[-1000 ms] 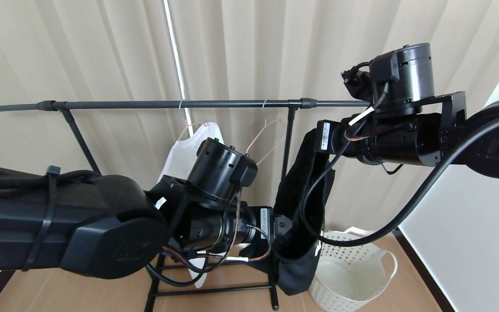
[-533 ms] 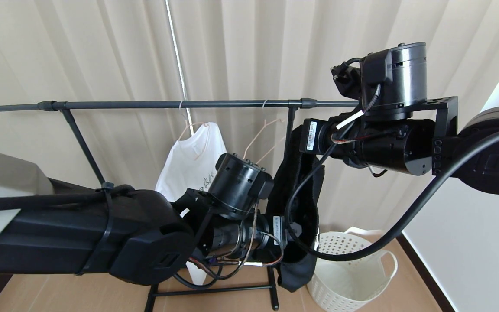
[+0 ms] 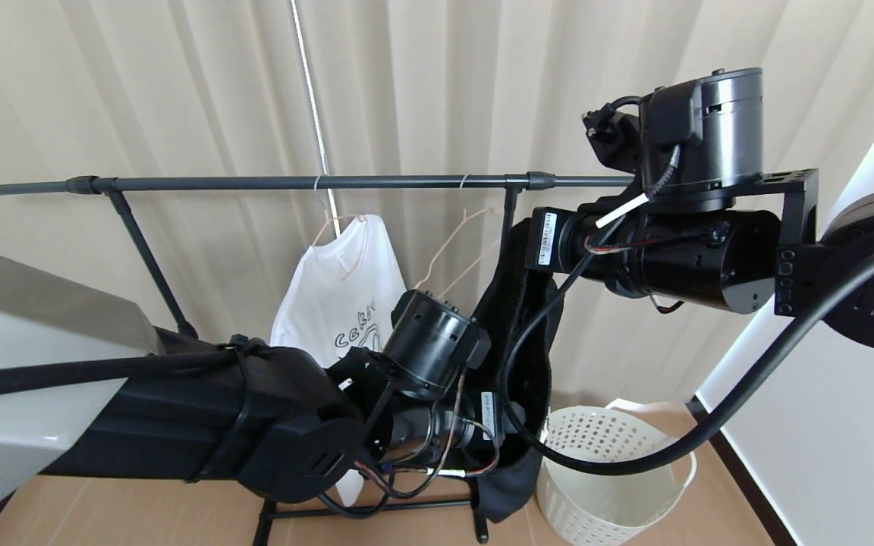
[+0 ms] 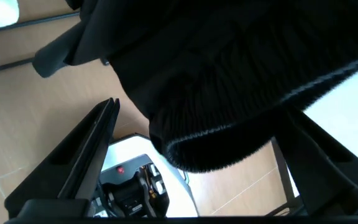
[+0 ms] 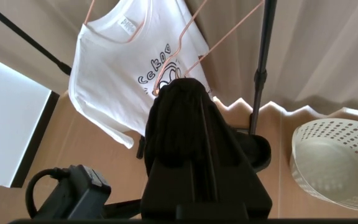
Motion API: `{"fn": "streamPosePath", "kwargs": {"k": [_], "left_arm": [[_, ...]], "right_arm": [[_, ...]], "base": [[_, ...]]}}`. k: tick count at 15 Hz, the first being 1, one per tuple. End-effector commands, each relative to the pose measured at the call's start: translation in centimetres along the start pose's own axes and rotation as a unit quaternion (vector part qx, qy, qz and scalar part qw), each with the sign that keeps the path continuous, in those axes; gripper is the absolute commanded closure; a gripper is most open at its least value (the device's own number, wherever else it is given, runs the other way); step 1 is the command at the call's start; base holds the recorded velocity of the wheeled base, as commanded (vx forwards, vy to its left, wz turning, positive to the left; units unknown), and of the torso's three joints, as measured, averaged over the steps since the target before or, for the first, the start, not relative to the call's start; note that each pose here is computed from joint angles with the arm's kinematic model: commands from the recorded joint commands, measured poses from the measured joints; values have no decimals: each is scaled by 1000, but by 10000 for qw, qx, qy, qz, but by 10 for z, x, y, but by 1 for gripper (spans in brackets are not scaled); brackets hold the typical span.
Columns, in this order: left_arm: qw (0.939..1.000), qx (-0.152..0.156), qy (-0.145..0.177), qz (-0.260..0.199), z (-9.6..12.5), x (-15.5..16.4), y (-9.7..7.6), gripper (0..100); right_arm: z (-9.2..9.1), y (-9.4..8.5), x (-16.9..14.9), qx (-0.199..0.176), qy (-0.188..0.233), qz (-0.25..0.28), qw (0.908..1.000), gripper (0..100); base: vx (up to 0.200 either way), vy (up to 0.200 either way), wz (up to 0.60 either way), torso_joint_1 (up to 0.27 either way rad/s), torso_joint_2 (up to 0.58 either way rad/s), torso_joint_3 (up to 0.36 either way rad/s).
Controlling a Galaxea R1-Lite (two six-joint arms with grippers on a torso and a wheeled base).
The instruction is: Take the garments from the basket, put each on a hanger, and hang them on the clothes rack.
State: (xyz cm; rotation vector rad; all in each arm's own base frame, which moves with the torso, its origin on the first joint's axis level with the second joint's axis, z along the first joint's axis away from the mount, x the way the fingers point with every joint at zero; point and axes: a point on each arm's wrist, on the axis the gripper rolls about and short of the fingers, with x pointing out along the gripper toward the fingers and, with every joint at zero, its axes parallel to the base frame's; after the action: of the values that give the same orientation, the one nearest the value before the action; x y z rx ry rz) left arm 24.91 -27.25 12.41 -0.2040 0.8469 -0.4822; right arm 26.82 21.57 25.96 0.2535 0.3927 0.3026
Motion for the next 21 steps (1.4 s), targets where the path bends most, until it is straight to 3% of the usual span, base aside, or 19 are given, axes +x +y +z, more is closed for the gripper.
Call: {"fn": "streamPosePath", "kwargs": {"k": [1, 5, 11, 12, 21], "left_arm": [[9999, -6, 56, 126, -4, 5, 3, 0], [9984, -176, 251, 467, -13, 19, 21, 0], [9965, -219, 332, 731, -22, 16, 32, 0], [9967, -215, 237, 750, -20, 11, 31, 100], [9946, -156, -871, 549, 18, -58, 21, 100]], "right_arm": [[7, -1, -9, 38, -115, 42, 9999, 100], [14, -4, -24, 61, -242, 59, 9997, 100], [18, -9, -25, 32, -303, -11, 9995, 100], [18, -10, -25, 36, -312, -15, 9995, 100], [4, -17, -20, -381, -76, -153, 9991, 100]], "base": [[0, 0, 0, 0, 0, 0], [0, 0, 0, 0, 0, 0], [0, 0, 0, 0, 0, 0], [0, 0, 0, 0, 0, 0], [0, 0, 0, 0, 0, 0]]}}
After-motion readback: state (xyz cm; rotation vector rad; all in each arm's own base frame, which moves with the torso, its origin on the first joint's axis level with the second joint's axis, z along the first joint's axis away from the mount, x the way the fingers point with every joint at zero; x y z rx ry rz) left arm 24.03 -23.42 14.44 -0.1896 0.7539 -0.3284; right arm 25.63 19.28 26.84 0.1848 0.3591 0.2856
